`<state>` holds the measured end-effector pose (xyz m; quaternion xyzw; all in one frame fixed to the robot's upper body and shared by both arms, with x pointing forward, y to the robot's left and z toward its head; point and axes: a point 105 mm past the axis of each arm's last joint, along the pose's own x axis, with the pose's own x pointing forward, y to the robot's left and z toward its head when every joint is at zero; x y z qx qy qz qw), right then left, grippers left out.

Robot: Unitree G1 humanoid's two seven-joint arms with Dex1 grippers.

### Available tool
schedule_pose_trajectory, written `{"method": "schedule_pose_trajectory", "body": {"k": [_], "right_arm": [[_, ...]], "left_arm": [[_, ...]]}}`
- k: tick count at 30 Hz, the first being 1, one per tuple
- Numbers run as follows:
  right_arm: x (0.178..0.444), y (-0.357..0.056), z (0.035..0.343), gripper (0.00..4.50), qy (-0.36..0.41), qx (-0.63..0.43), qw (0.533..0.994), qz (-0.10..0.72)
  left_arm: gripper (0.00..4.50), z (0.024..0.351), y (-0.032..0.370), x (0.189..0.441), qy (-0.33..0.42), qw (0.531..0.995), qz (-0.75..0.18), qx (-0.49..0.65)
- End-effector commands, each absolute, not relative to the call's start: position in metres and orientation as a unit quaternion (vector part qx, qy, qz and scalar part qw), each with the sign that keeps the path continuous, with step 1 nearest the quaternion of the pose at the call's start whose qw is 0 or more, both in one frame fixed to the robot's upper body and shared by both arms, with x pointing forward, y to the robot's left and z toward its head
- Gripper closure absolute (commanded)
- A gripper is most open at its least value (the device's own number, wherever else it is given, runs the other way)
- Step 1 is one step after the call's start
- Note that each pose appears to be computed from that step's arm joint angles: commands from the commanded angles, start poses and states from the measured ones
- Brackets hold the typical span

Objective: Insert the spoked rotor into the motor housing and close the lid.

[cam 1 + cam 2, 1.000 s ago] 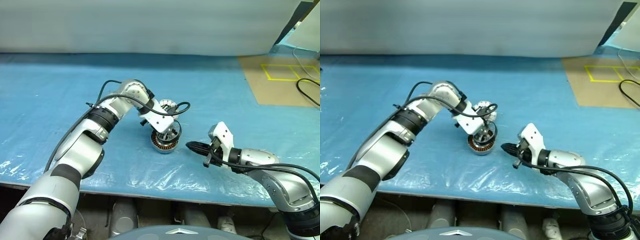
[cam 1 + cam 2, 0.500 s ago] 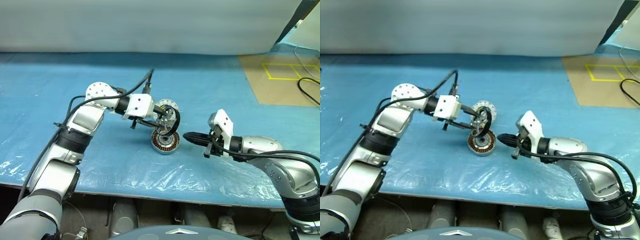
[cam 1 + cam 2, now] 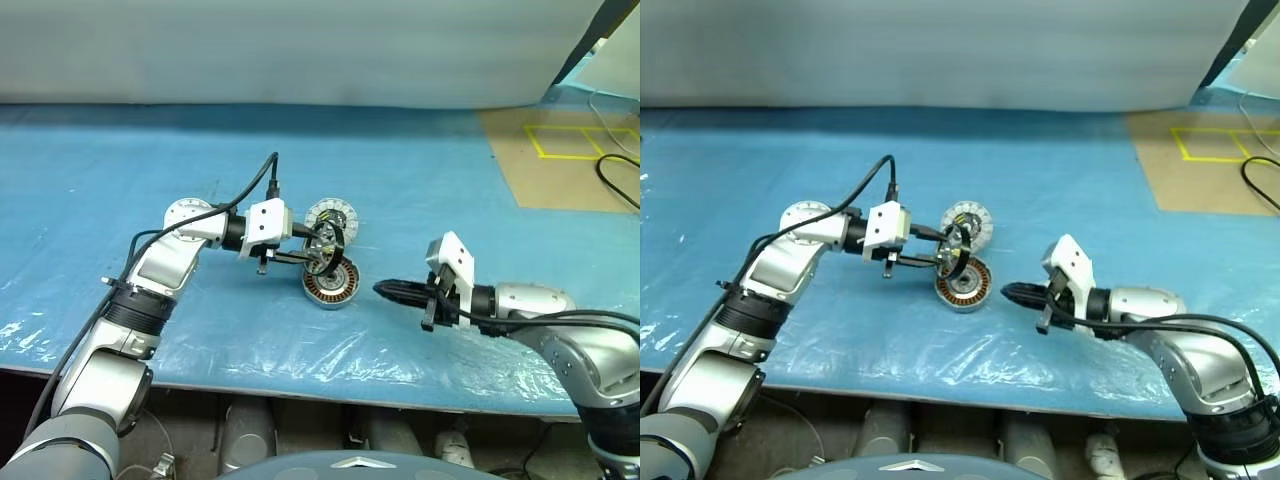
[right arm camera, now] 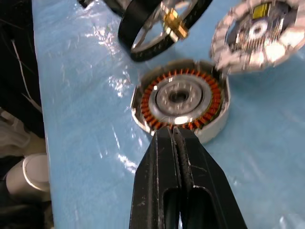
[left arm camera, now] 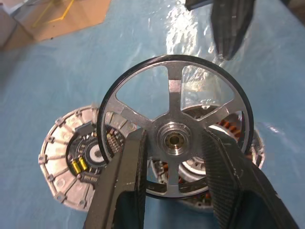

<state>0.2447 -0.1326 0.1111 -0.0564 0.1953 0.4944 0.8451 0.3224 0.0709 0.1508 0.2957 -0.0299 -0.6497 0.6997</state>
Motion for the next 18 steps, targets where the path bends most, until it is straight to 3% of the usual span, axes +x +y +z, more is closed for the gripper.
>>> {"method": "schedule_pose_trajectory", "body": {"k": [1, 18], "right_arm": [[0.245, -0.137, 0.115, 4.5, 0.168, -0.061, 0.857, 0.483], [0.238, -0.141, 0.089, 4.5, 0.163, -0.061, 0.868, 0.465]], "left_arm": [[3.05, 0.156, 0.07, 0.325, -0.054, 0.707, -0.645, 0.286], [3.05, 0.151, 0.08, 0.309, -0.016, 0.688, -0.678, 0.257]]}}
